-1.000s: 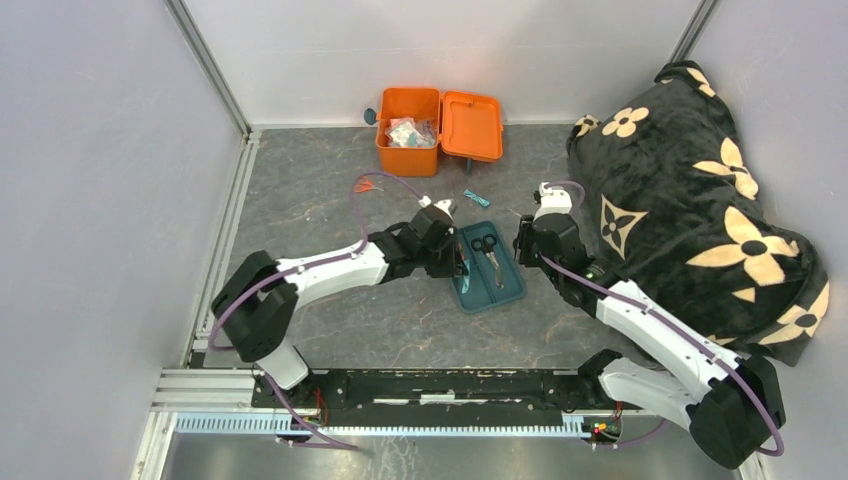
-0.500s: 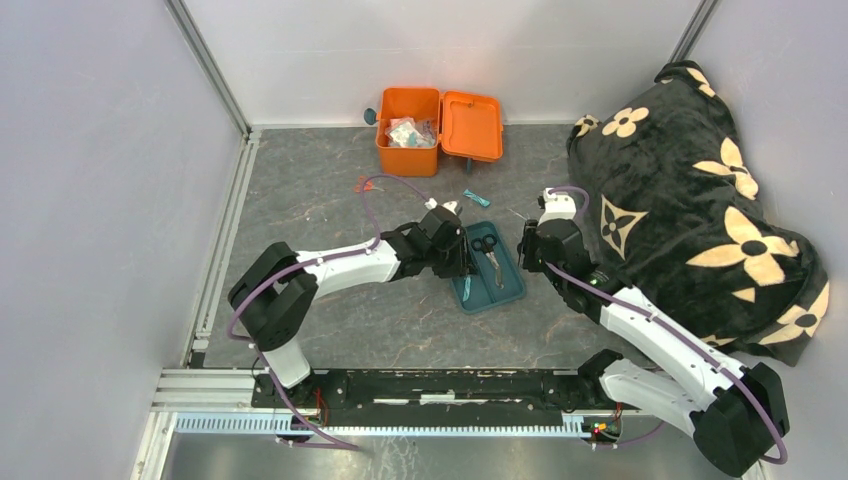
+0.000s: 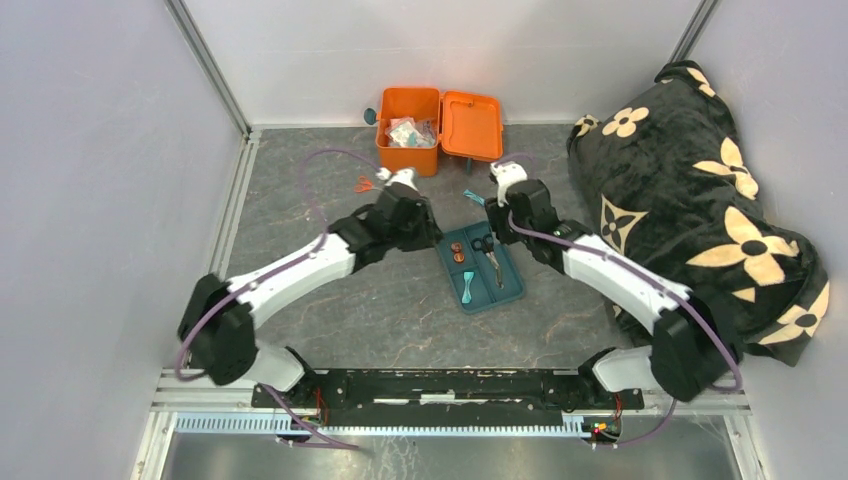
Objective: Organize the medicine kit
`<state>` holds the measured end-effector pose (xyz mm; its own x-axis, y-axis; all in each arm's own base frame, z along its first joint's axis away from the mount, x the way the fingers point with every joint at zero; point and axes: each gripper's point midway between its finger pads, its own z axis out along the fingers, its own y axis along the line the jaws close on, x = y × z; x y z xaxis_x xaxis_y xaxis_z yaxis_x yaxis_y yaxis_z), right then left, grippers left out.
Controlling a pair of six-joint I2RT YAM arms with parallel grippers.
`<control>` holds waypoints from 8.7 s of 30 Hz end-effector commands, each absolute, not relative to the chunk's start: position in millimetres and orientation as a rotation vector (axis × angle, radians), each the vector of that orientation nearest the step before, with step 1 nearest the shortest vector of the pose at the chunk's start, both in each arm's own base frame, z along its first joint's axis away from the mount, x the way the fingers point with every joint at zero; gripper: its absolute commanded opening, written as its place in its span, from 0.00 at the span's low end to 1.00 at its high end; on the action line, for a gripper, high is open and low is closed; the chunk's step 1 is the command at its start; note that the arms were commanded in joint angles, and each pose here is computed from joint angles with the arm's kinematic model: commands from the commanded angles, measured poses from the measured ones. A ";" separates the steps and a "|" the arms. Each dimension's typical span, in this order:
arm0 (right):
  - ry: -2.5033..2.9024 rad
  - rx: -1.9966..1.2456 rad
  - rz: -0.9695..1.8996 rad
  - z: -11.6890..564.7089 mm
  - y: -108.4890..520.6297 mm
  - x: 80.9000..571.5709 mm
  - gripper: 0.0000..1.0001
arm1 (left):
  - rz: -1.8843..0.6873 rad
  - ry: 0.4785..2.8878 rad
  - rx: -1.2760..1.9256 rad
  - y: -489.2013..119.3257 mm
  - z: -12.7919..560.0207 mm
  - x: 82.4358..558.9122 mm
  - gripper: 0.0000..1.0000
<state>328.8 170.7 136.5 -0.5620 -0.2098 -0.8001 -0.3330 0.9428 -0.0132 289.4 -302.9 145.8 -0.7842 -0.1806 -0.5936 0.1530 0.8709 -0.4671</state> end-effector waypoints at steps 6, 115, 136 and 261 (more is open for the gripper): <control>2.131 -0.684 0.244 129.1 204.9 425.9 0.52 | -0.382 2.304 -0.198 -158.4 166.4 290.6 0.53; 2.138 -0.258 0.611 108.8 219.5 258.8 0.31 | -0.434 2.284 -0.473 -105.8 161.0 402.1 0.68; 2.093 -0.355 0.542 105.9 196.4 241.0 0.31 | -0.188 2.317 -0.510 -96.8 97.5 530.6 0.60; 2.335 -0.821 0.490 88.9 380.2 248.7 0.34 | -0.214 2.243 -0.466 -75.1 151.6 273.7 0.74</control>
<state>246.0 372.9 95.6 -0.6224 -0.3877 -0.6800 -0.6599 0.7271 0.1894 274.6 -92.8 140.1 -0.6507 -0.3952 -0.6484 -0.2276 0.9162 -0.3299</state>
